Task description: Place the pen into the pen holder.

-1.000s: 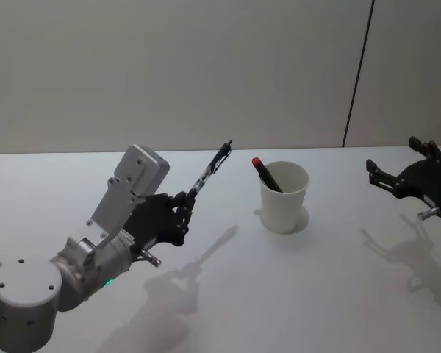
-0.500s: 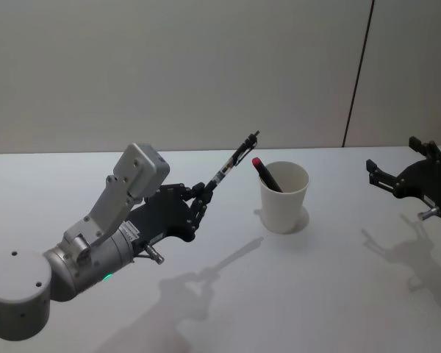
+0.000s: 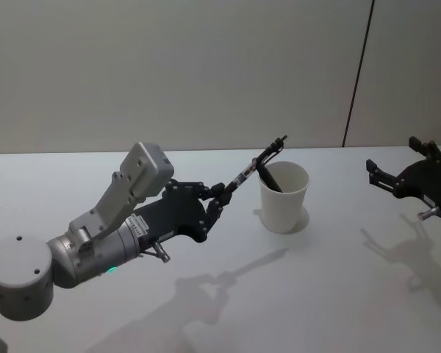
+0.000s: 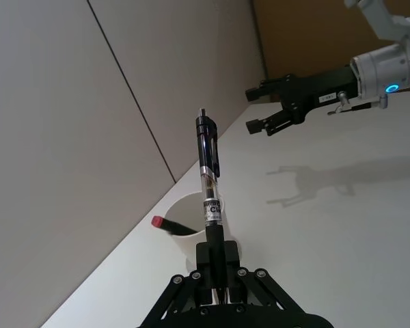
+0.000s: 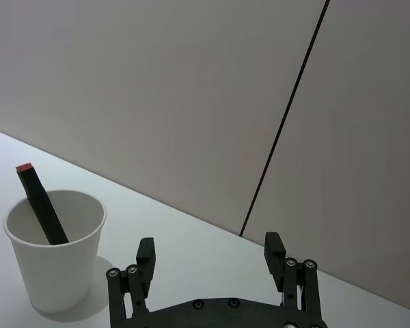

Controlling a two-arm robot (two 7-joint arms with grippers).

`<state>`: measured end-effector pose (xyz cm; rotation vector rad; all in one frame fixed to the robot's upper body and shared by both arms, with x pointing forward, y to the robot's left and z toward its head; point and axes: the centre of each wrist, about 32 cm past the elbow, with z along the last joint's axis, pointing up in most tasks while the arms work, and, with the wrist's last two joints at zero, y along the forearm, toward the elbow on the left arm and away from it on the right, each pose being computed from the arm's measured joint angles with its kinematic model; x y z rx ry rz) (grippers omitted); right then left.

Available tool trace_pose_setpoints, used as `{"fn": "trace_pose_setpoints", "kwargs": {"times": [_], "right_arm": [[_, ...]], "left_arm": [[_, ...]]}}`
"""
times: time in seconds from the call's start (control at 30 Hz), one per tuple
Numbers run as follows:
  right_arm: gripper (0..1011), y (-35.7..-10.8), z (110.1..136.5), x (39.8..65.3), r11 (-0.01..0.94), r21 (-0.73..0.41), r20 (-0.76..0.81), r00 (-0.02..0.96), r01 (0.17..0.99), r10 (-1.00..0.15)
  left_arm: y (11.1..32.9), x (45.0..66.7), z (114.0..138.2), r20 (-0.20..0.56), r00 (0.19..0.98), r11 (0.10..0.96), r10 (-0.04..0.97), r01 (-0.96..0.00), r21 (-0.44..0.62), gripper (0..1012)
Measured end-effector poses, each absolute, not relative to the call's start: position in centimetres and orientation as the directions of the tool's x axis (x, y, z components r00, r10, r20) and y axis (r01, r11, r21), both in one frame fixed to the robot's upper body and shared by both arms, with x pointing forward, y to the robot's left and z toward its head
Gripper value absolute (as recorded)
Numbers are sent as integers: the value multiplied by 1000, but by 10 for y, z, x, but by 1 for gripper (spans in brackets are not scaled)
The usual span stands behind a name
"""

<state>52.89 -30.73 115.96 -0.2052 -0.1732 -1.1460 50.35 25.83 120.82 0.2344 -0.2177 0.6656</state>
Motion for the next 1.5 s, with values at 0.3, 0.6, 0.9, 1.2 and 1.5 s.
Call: {"fn": "trace_pose_setpoints", "kwargs": {"times": [0.3,0.6,0.9,1.2,1.5], "right_arm": [[1001,-307,1160,529,397,-73,240,402,915,-883],[1001,-307,1160,529,397,-73,240,402,915,-883],[1002,-307,1160,529,397,-73,240,402,915,-883],[1002,-307,1160,529,397,-73,240,402,915,-883],[1002,-307,1160,529,397,-73,240,402,915,-883]], "left_arm": [[256,518,1206,271,798,804,538,-582,120,129],[252,529,1204,270,817,832,509,-547,87,127],[246,542,1204,275,835,858,477,-511,62,129],[238,556,1204,280,854,883,438,-468,47,129],[230,567,1203,281,869,899,407,-435,42,129]]}}
